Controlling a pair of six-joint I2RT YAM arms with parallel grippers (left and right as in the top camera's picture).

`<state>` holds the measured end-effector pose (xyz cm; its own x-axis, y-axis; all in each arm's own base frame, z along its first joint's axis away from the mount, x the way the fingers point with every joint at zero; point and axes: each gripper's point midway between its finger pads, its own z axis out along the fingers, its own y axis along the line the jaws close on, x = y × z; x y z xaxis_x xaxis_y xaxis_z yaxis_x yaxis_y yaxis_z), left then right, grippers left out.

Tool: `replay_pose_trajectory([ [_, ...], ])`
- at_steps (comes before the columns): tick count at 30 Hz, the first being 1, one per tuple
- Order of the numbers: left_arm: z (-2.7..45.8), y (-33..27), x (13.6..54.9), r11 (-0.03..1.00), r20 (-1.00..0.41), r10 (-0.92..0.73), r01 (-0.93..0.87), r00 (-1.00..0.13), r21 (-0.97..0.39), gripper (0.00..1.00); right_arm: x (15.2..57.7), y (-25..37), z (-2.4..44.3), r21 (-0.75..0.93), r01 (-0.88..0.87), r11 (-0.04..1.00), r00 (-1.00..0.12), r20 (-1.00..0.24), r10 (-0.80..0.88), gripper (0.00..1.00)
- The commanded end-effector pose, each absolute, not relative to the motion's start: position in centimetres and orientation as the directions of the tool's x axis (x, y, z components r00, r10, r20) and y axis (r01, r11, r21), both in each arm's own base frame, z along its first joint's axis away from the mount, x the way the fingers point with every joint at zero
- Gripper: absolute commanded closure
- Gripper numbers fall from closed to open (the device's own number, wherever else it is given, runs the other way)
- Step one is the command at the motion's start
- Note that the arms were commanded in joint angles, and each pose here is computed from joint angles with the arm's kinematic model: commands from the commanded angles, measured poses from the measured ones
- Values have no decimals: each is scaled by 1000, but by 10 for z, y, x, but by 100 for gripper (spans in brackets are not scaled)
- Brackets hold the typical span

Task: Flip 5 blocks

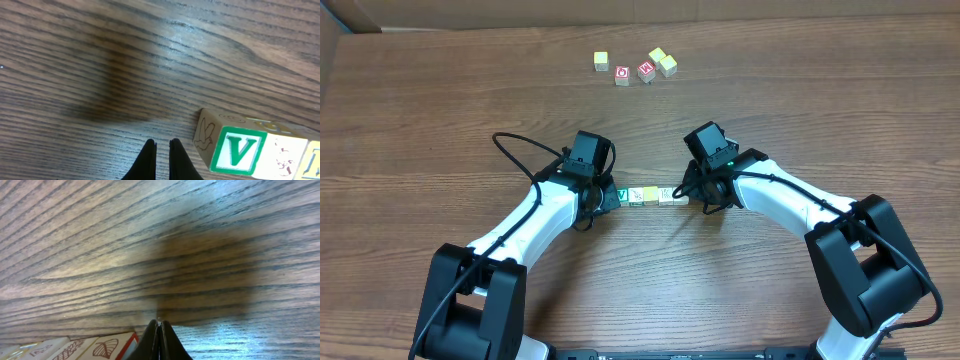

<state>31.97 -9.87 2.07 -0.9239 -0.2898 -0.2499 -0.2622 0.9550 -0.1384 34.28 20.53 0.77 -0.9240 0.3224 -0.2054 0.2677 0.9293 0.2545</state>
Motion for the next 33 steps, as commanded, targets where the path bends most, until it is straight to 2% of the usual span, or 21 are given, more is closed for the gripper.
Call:
replay_pose_trajectory([
  [1,12,-98,316,958,-235,-281,-258,-930,-124,96,340,210,7,271,242,932,-935,-193,299,96],
  [17,-9,-106,320,946,-200,-314,-288,-928,-150,96,332,212,6,273,243,931,-944,-152,292,96],
  [33,13,-113,336,950,-252,-288,-244,-924,-192,96,330,210,5,264,246,933,-945,-148,291,96],
])
